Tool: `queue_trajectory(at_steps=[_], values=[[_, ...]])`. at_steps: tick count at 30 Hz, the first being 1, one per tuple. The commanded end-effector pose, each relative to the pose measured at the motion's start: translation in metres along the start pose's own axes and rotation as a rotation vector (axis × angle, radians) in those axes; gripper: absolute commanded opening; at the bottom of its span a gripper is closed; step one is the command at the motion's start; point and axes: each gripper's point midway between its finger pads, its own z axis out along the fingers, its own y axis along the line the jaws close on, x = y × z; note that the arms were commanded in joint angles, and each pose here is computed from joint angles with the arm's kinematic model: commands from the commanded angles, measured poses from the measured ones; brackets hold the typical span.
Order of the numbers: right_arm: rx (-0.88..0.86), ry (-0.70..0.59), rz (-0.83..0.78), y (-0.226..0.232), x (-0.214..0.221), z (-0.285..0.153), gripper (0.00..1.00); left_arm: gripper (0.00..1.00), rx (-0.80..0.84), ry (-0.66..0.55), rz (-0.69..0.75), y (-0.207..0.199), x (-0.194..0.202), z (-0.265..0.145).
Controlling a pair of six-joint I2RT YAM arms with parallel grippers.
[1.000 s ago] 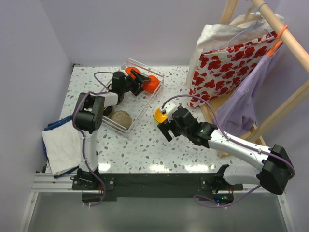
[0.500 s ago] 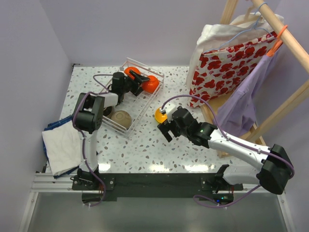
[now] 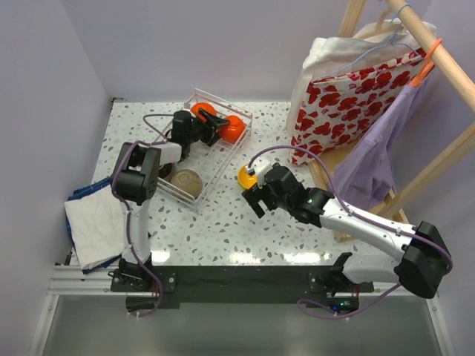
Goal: Unload the bowls from the dish rack
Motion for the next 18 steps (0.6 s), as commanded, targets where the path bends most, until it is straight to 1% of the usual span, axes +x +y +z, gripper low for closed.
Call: queue_trajectory(at_steps=[1,10,14,18], values=[[0.004,-0.057,0.019,-0.001,-0.011,-0.004,0.99,0.48,0.113,-0.023,0.071,-0.044,-0.005,-0.012],[0.002,-0.088,0.034,-0.002,-0.020,-0.012,0.99,0.43,0.124,-0.110,0.266,-0.087,-0.021,-0.038],[0.000,-0.102,0.038,-0.003,-0.025,-0.016,0.99,0.43,0.099,-0.127,0.406,-0.095,-0.026,-0.047],[-0.003,-0.108,0.041,-0.002,-0.027,-0.016,0.99,0.42,0.065,-0.138,0.478,-0.096,-0.029,-0.053]])
